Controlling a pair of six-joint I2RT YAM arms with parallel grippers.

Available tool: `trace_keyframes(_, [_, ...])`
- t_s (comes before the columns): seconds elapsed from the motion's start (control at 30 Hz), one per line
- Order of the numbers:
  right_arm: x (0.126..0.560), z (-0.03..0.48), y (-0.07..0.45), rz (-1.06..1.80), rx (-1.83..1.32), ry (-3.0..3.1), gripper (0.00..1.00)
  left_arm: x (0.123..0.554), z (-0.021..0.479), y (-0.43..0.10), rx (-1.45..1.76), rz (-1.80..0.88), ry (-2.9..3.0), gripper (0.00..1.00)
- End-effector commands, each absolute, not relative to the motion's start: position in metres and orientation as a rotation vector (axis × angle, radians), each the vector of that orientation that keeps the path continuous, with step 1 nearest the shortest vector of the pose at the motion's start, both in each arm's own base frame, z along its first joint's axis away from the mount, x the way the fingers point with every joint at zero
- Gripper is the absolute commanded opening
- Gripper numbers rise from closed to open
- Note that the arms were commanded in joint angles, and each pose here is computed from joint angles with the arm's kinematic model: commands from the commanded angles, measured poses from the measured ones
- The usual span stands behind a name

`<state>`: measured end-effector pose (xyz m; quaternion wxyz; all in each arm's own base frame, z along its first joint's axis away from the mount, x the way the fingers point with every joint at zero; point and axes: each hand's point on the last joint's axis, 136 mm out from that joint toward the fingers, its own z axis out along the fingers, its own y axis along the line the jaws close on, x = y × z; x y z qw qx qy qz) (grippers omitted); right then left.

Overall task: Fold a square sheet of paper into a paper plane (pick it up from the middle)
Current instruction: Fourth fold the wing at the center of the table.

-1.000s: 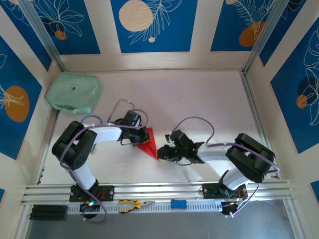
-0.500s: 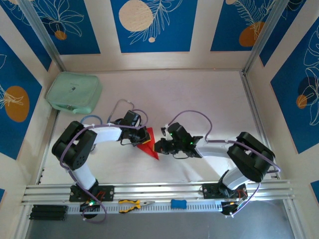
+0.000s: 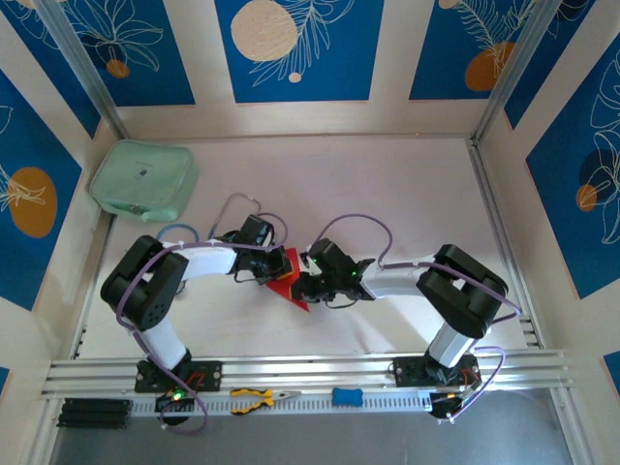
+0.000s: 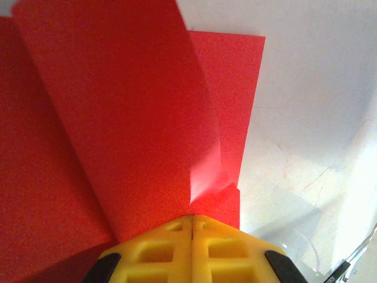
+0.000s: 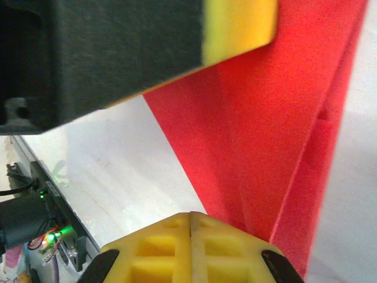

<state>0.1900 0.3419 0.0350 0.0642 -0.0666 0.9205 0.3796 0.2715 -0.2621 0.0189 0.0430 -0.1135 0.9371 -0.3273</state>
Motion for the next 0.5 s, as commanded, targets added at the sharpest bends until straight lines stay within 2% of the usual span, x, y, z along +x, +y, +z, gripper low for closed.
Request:
trace_keyframes(0.0, [0.1881,0.0251,0.3361,1.073,-0.207,2.823,0.04,0.2637,0.0029,-0.2544,-0.344,-0.92,2.926,0.01])
trace_keyframes(0.47, [0.1869,0.0156,0.3282,1.08,-0.155,2.824,0.04,0.2631,0.0009,-0.2539,-0.346,-0.914,2.931,0.01])
